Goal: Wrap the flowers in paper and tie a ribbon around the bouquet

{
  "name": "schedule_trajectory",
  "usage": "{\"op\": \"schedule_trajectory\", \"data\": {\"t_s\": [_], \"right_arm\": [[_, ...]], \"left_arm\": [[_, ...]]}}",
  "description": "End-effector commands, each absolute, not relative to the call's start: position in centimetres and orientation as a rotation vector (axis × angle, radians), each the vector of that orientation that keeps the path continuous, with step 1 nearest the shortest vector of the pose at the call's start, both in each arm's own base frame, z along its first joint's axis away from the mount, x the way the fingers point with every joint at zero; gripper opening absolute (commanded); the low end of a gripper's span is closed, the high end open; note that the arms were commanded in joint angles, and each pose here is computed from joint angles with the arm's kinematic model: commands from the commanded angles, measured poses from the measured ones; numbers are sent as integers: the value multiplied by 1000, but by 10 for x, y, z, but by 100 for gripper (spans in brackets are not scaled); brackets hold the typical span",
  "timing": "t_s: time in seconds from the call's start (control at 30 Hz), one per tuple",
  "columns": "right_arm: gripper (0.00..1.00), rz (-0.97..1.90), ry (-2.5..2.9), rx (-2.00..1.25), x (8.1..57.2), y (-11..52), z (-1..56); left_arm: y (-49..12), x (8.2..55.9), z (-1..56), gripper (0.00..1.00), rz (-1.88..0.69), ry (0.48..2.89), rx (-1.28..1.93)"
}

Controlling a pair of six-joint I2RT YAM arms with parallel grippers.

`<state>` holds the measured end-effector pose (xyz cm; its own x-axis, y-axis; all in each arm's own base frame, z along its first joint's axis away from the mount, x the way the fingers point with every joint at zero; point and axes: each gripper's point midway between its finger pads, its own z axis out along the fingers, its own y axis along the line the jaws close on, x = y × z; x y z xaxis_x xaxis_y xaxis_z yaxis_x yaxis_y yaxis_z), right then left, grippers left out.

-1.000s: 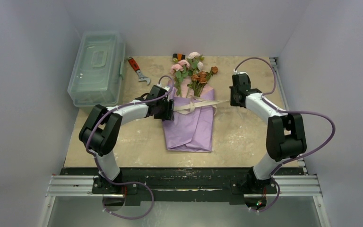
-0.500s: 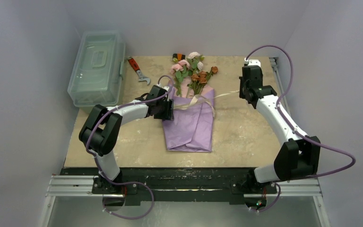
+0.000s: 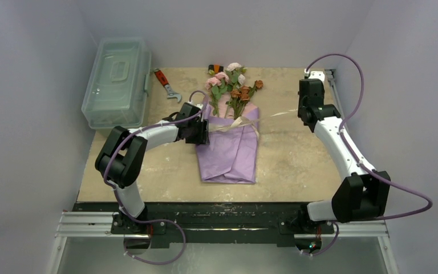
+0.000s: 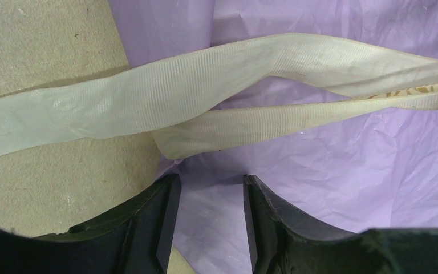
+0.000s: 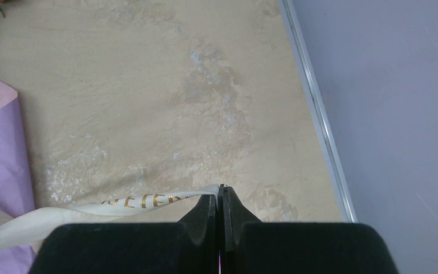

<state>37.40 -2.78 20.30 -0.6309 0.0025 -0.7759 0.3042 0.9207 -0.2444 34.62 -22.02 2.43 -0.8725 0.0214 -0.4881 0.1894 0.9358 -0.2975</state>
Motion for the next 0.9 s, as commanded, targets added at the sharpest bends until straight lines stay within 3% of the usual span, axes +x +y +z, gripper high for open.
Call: {"op": "schedule_trajectory", "data": {"t_s": [0.0, 0.47, 0.67, 0.87], "right_arm": [[0, -463, 2114, 259, 374, -36, 245], [0, -645, 2033, 328, 352, -71, 268], [0, -687, 2065, 365, 357, -85, 236], [0, -693, 2147, 475, 370, -102, 170]], "left_arm": [[-187, 321, -21, 49, -315, 2755, 111], [-188, 321, -21, 48, -324, 2760, 111], [-188, 321, -21, 48, -331, 2765, 113], [-192, 322, -19, 48, -349, 2770, 118]]}}
